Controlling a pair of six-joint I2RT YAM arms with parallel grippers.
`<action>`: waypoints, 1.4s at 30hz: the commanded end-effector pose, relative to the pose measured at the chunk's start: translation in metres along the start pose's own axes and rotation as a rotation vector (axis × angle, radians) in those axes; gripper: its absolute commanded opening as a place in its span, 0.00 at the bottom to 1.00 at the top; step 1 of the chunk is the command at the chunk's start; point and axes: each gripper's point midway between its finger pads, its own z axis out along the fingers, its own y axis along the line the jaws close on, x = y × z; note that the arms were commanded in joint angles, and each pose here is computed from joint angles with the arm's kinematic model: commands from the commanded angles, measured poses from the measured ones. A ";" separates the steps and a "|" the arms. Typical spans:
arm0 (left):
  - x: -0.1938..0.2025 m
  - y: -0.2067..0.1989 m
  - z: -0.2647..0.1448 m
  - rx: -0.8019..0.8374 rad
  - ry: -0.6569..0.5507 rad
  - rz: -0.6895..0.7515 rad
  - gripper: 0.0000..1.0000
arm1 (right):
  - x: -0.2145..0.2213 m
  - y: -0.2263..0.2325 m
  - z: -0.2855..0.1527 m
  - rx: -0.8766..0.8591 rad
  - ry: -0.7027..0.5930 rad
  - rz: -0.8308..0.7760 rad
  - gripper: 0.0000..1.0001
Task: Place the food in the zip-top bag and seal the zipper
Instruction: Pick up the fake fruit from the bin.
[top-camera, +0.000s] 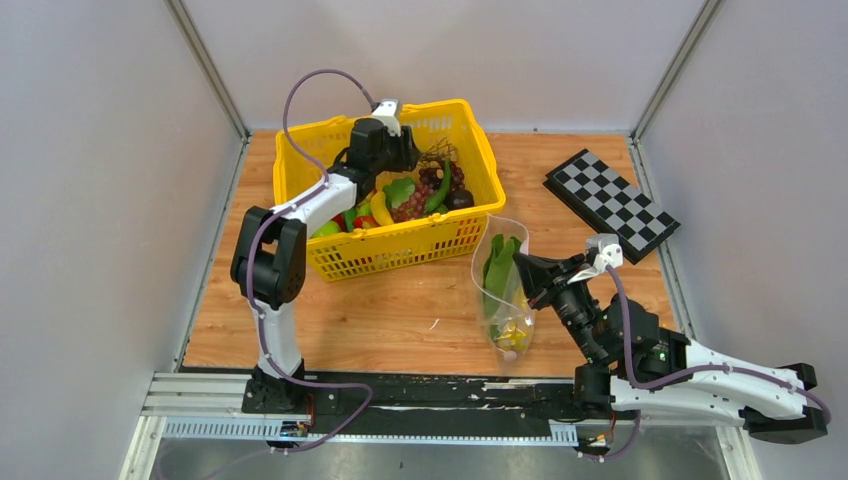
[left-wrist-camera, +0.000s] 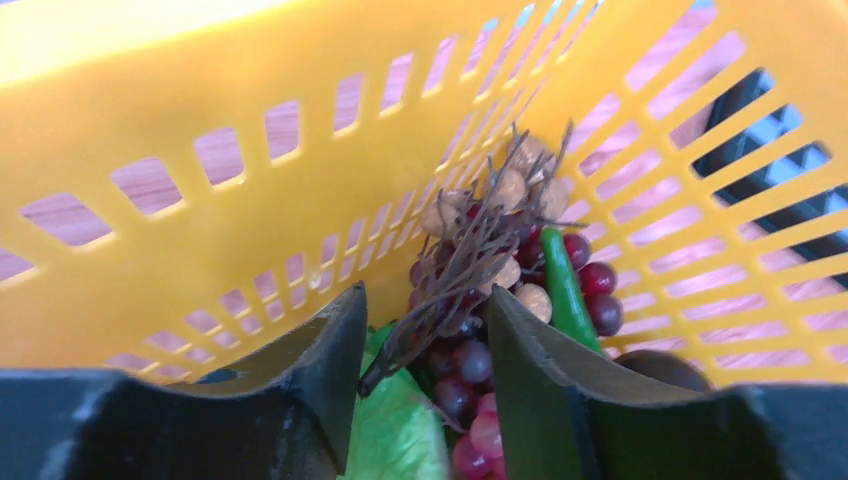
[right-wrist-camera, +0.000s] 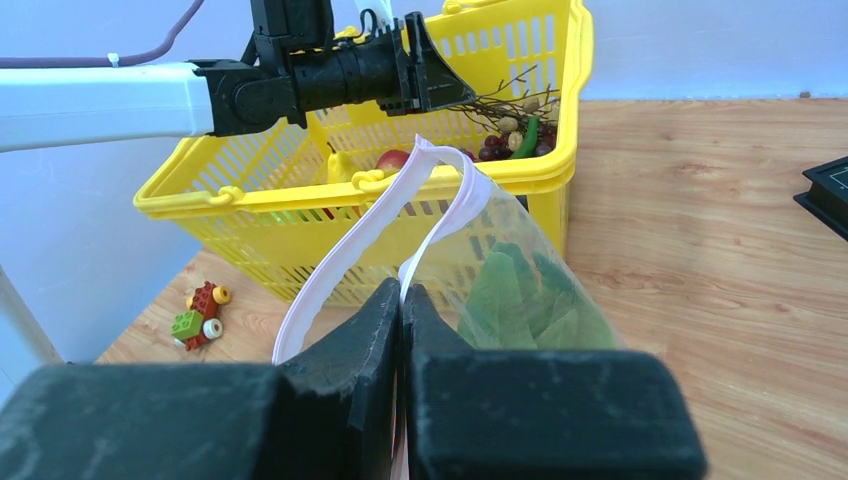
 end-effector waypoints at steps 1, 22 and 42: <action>-0.029 -0.012 0.001 0.083 -0.119 -0.040 0.43 | -0.011 0.001 0.000 -0.009 -0.041 0.045 0.05; -0.066 -0.037 -0.098 0.135 -0.207 0.032 0.00 | -0.001 -0.014 -0.008 0.026 -0.025 0.081 0.06; -0.084 -0.084 -0.270 0.277 -0.298 0.066 0.00 | 0.013 -0.005 -0.001 0.023 0.017 0.083 0.06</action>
